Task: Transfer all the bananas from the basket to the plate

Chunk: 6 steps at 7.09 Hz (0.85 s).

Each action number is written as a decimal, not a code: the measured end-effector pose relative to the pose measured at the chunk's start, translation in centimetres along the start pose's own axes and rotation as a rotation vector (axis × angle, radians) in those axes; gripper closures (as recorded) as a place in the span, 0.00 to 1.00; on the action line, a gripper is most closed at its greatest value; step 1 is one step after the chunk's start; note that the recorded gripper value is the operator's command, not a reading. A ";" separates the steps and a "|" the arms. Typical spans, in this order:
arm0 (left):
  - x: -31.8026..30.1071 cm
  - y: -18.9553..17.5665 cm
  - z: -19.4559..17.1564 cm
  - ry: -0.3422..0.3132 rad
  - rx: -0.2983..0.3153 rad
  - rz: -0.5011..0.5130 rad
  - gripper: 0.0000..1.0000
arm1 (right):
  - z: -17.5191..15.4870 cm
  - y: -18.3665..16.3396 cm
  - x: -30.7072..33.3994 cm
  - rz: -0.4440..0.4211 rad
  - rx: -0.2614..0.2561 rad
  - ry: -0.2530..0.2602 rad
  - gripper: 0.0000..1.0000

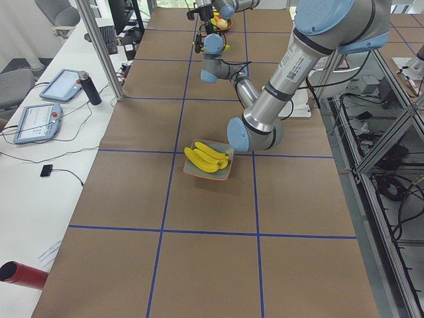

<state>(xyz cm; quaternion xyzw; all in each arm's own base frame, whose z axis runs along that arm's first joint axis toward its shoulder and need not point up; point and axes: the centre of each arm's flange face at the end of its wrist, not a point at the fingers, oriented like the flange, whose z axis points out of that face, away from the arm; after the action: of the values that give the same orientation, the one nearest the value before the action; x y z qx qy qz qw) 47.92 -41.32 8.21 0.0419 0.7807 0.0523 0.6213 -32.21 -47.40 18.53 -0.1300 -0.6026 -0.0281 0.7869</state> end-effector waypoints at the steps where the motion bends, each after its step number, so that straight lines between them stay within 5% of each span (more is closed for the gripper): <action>1: 0.1 0.4 0.5 0.002 -0.001 -0.002 0.00 | 0.0 0.0 0.0 -0.001 0.000 0.000 1.00; 6: 0.2 1.7 2.2 0.006 -0.010 -0.009 0.13 | 0.0 0.1 -0.1 -0.006 0.000 -0.002 1.00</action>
<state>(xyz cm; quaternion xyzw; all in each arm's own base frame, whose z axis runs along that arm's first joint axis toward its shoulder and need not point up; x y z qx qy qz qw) 50.01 -39.51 7.79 0.0350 0.7826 0.0534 0.6192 -32.23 -47.35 18.46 -0.1283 -0.6037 -0.0304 0.7862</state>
